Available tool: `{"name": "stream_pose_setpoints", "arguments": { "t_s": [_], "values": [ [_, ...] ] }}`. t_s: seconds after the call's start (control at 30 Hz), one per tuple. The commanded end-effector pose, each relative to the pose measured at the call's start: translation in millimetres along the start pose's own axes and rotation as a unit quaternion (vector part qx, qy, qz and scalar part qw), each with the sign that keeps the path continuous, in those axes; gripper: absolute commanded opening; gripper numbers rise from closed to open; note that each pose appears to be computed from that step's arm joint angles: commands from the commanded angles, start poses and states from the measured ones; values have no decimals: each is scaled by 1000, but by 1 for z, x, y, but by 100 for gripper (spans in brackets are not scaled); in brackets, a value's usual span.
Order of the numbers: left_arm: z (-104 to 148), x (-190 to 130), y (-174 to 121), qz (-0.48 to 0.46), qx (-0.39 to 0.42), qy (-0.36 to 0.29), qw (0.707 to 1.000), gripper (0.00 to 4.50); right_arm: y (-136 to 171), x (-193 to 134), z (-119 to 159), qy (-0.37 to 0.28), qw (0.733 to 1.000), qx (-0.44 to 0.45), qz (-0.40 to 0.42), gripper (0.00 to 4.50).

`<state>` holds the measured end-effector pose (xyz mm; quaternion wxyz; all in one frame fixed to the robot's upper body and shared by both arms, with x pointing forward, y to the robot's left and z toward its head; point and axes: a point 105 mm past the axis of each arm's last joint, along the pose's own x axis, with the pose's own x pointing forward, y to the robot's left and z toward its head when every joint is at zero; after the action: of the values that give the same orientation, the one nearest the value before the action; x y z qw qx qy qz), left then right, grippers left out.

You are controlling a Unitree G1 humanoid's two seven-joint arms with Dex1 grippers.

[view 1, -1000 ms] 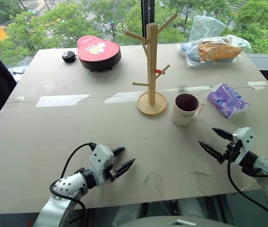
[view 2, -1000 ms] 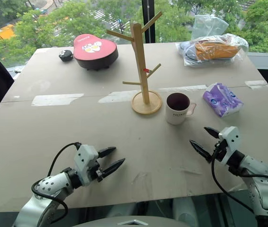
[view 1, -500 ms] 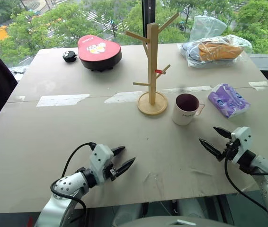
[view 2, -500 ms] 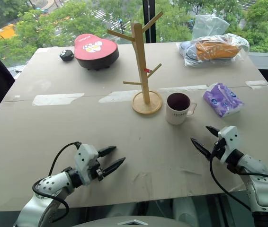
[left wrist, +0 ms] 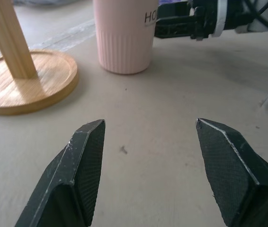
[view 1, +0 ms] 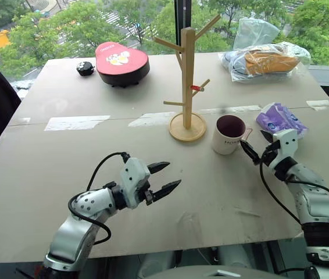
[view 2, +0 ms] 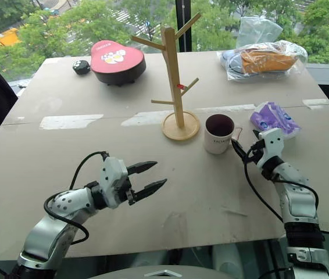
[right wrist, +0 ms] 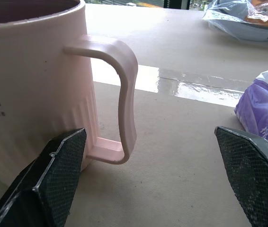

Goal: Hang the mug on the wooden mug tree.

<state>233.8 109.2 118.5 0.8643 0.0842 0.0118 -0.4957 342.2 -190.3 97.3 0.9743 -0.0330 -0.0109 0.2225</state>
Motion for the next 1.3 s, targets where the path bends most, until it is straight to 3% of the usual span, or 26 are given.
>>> {"name": "stream_pose_setpoints", "arguments": {
  "t_s": [0.03,0.1,0.2,0.33,0.4,0.43,0.47,0.7,0.93,1.07,1.3],
  "values": [
    [22,6,-8,-30,22,-21,999,314,0,11,11,-27,999,-17,0,439],
    [25,8,-6,-33,27,-23,999,314,0,16,11,-33,999,-14,0,439],
    [29,10,-5,-38,32,-25,998,314,1,25,13,-52,999,1,8,359],
    [28,9,-4,-37,32,-23,999,314,3,30,12,-56,998,6,29,195],
    [27,9,-3,-36,32,-22,999,314,5,31,11,-54,998,10,43,63],
    [27,9,-3,-36,32,-22,999,314,5,32,10,-52,997,9,47,49],
    [26,9,-3,-36,32,-22,999,314,6,32,11,-51,997,7,52,2],
    [23,4,5,-5,2,-63,998,314,27,27,38,-38,992,-28,115,2],
    [22,-8,29,47,-39,-168,984,314,51,25,96,19,978,-155,140,2],
    [16,-13,37,70,-58,-230,969,314,65,25,133,68,953,-249,159,2],
    [19,-3,40,76,-63,-304,948,314,88,26,186,81,930,-303,193,2]
  ]
}}
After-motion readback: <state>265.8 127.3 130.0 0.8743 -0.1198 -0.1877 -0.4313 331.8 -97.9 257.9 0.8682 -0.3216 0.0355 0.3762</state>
